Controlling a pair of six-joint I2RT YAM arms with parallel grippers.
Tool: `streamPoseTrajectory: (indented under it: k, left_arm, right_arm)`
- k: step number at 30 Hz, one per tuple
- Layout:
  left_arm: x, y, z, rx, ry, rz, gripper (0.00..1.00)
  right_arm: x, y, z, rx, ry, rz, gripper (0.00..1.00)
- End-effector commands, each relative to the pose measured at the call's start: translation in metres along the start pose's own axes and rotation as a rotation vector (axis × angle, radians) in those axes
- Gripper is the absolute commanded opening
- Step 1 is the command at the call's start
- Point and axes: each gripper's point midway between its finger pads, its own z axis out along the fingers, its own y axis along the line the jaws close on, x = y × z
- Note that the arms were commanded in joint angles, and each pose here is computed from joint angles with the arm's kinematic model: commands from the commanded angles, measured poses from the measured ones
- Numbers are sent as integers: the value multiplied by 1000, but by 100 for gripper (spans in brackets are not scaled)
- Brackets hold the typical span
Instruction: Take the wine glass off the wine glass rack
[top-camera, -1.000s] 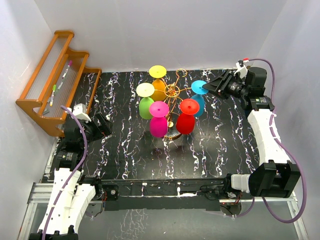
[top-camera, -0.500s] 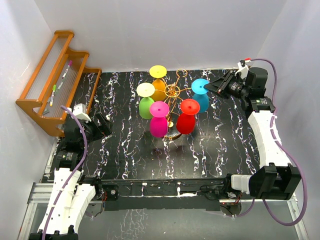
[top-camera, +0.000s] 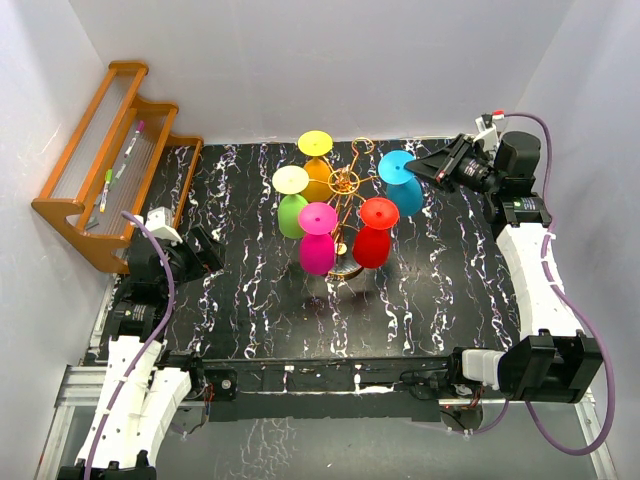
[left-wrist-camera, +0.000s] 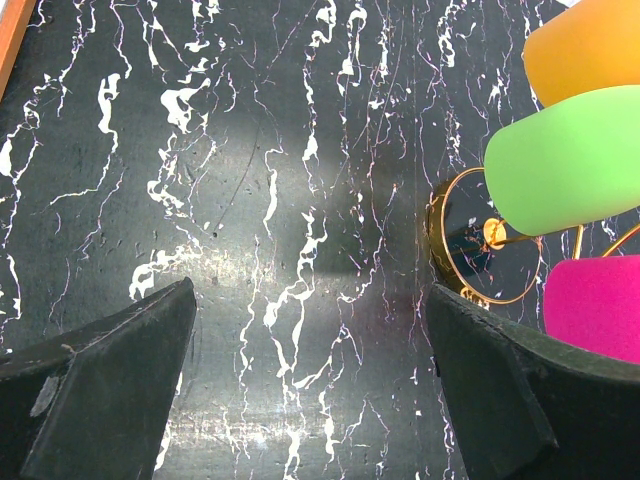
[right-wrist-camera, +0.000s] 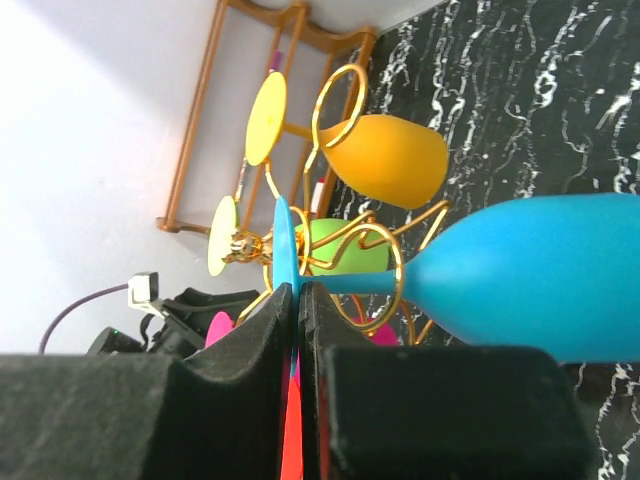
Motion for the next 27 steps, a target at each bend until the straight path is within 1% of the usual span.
streamPoseTrajectory:
  k: [1,13,18,21,27]
  left_arm:
    - [-3,0,-1,1,-11,3,97]
    - [-3,1,-1,-3,-13,2,97]
    - [-3,0,-1,-3,-13,2,97]
    - [-3,1,-1,-3,-11,2,97]
    - [-3,1,-1,-4,-13,2,97]
  right_arm:
    - [-5,31,-3,-130,2,-42,8]
    - [3,33,10,-159,54,-32,8]
    - [6,38,11,-166,53,-43,8]
    - [17,42,18,-179,88,-44,8]
    - [22,43,17,-169,86,-50,8]
